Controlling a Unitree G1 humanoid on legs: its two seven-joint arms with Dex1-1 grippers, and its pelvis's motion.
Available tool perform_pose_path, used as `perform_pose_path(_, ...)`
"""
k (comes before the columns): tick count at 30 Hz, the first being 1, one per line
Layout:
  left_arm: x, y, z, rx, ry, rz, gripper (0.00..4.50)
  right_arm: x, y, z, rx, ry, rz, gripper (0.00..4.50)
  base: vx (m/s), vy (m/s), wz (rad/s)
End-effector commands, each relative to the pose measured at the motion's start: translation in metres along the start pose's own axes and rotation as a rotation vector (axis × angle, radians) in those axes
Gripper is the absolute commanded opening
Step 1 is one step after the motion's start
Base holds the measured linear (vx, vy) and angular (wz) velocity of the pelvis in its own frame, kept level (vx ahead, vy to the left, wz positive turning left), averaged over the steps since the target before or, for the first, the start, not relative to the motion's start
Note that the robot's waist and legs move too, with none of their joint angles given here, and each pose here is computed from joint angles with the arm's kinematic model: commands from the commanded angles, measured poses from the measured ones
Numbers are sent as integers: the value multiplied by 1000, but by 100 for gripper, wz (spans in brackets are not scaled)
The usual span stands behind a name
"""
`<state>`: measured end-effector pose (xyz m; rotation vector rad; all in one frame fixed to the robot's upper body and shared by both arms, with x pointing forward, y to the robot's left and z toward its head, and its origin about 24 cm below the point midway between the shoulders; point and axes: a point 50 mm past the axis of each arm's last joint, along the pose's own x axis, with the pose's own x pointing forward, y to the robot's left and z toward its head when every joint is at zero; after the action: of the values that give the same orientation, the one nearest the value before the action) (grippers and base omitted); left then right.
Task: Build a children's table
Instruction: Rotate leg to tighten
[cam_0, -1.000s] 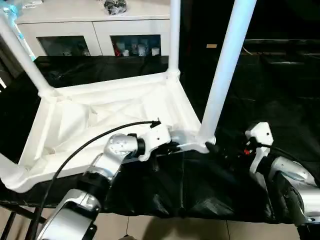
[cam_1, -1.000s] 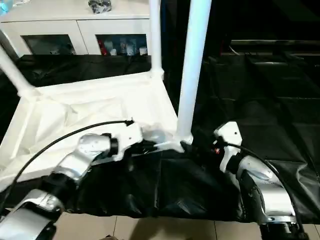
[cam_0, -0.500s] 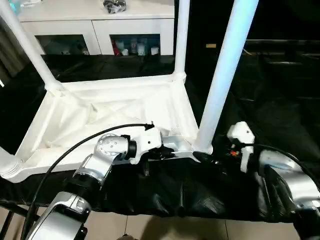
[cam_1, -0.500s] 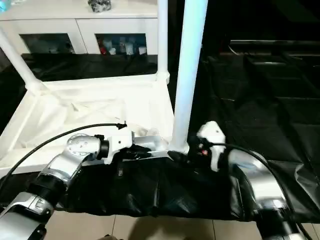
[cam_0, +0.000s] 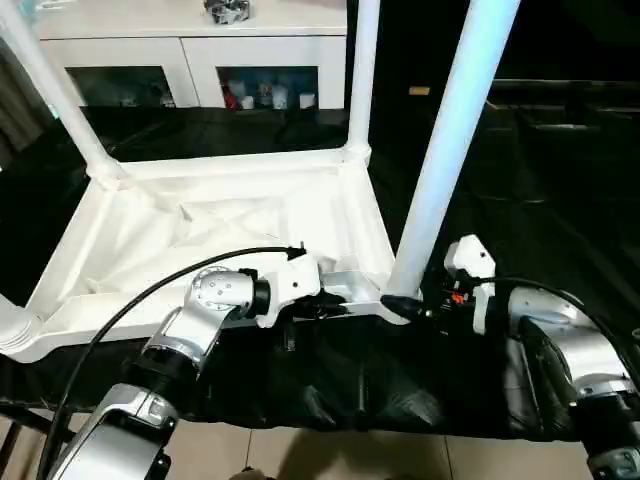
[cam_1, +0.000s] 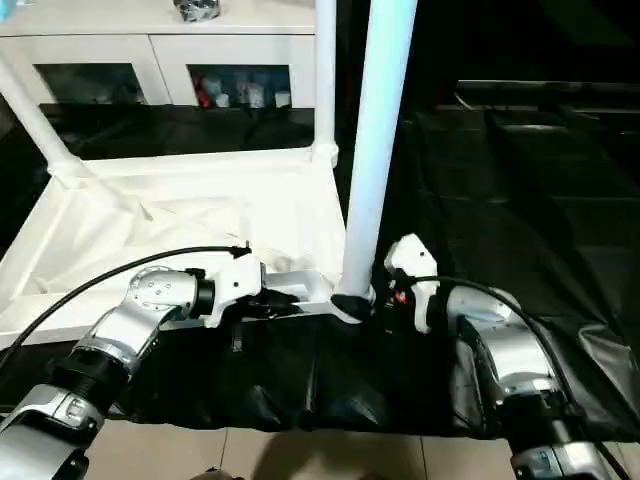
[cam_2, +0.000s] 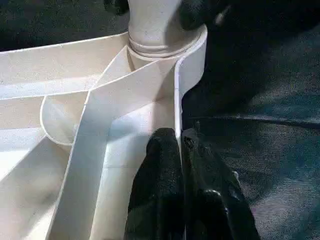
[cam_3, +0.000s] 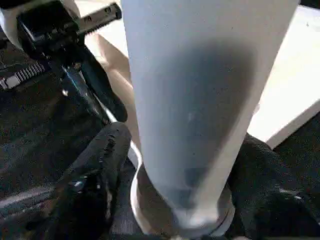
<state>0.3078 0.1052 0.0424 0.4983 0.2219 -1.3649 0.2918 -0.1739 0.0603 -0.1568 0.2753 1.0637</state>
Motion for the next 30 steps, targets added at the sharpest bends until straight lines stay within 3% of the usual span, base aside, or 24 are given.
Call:
perform_pose_path(1, 1, -5, -2, -9, -14, -24, 0, 2, 0, 1, -9, -11, 18, 268, 0, 0, 0)
perform_pose_path(7, 1, -5, -2, -10, -11, -25, 0, 6, 2, 0, -3, -18, 21, 218, 0, 0, 0)
perform_pose_path(11, 12, 4, -3, -40, 47, 98, 0, 25, 2, -18, 68, 27, -187, 195, 0, 0, 0)
perform_pose_path(13, 15, 6, -3, -43, 52, 119, 0, 28, 2, -20, 83, 32, -228, 193, 0, 0, 0)
perform_pose_path(17, 41, 11, 14, -83, 29, 208, 0, 58, 3, -28, 216, 29, -440, 191, 0, 0, 0)
perform_pose_path(18, 41, 11, 14, -83, 29, 208, 0, 58, 3, -28, 216, 29, -440, 191, 0, 0, 0)
perform_pose_path(21, 56, 15, 25, -93, 23, 268, 0, 83, 3, -22, 248, 27, -533, 191, 0, 0, 0)
perform_pose_path(25, 69, 16, 36, -69, 6, 287, 0, 113, 9, 2, 235, -37, -520, 191, 0, 0, 0)
perform_pose_path(26, 69, 16, 37, -60, 2, 283, 0, 116, 10, 6, 222, -50, -509, 191, 0, 0, 0)
perform_pose_path(27, 68, 16, 37, -42, -6, 268, 0, 117, 10, 9, 199, -67, -491, 226, 0, 0, 0)
perform_pose_path(30, 57, 11, 30, -19, -25, 205, 0, 105, 6, 9, 195, -119, -458, 261, 0, 0, 0)
